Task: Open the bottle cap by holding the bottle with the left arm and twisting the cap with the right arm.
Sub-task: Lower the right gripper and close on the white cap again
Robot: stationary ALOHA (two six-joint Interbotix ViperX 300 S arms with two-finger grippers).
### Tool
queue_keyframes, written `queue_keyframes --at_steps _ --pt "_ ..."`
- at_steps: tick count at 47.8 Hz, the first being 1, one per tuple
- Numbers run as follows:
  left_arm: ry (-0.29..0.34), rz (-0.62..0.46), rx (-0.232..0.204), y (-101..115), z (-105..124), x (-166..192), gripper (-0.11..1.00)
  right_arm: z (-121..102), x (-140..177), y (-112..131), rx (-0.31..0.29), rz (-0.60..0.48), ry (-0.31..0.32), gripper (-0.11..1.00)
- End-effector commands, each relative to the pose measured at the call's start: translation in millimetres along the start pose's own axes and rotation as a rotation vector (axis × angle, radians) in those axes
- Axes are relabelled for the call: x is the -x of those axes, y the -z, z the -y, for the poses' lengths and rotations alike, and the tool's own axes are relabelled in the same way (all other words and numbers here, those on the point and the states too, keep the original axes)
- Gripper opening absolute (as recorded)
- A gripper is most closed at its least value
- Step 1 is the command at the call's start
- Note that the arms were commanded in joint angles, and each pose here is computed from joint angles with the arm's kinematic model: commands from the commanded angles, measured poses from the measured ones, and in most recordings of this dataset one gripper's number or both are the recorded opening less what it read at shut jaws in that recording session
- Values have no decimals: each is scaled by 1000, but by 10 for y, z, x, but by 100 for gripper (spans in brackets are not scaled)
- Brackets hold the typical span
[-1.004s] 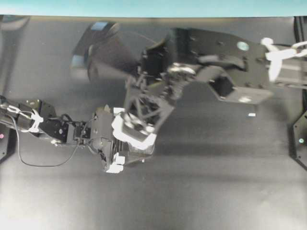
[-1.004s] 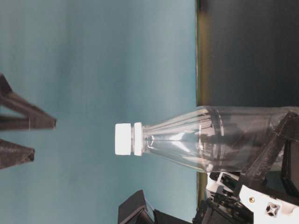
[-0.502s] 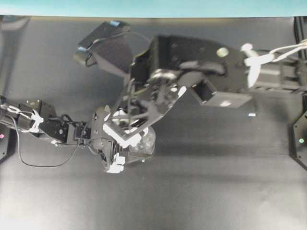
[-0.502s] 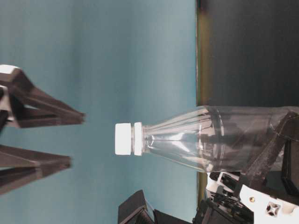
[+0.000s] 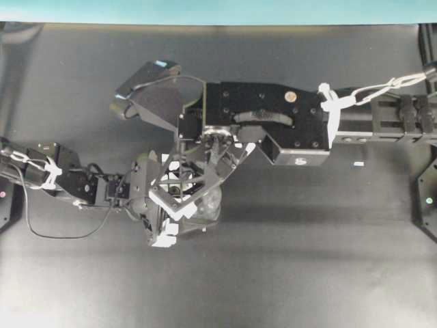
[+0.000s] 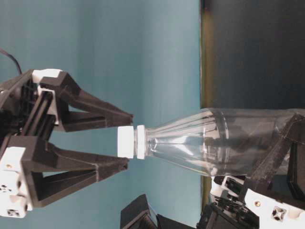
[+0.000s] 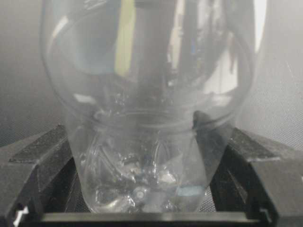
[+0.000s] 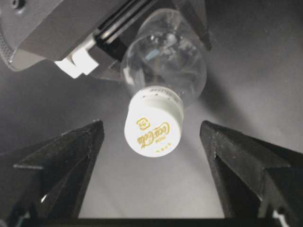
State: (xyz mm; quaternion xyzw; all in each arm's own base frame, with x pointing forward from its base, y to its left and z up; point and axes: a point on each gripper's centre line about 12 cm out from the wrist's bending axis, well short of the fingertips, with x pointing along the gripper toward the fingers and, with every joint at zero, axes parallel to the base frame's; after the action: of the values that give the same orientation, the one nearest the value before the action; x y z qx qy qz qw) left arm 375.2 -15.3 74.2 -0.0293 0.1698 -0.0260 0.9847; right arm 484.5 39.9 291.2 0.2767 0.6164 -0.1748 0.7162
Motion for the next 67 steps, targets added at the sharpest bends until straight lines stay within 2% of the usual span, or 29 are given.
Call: queue_keyframes --at_steps 1,7,13,25,29,35,38,44,59,67 --pt "7 4 -2 -16 21 -14 82 7 -13 -14 -7 4 -5 78" --pt "7 9 -2 -29 21 -16 82 32 -9 -27 -11 8 -1 67" --pt "7 7 -2 -23 25 -18 82 45 -12 -35 -6 7 0 37" --pt "7 6 -2 -21 21 -18 82 52 -3 -31 41 0 3 36" --pt "8 7 -3 -26 27 -16 82 54 2 -26 93 -5 5 36" --pt "7 6 -2 -21 21 -18 82 30 3 -9 233 -17 -10 36" --pt "7 6 -2 -21 21 -18 82 3 8 5 337 -21 -24 36" --pt "8 7 -3 -26 27 -21 82 -47 22 21 502 -14 -31 36" --pt "9 7 -3 -23 27 -18 82 -43 28 14 789 -8 -34 36" --pt "10 7 -3 -25 33 -21 82 -69 31 42 979 -3 -37 36"
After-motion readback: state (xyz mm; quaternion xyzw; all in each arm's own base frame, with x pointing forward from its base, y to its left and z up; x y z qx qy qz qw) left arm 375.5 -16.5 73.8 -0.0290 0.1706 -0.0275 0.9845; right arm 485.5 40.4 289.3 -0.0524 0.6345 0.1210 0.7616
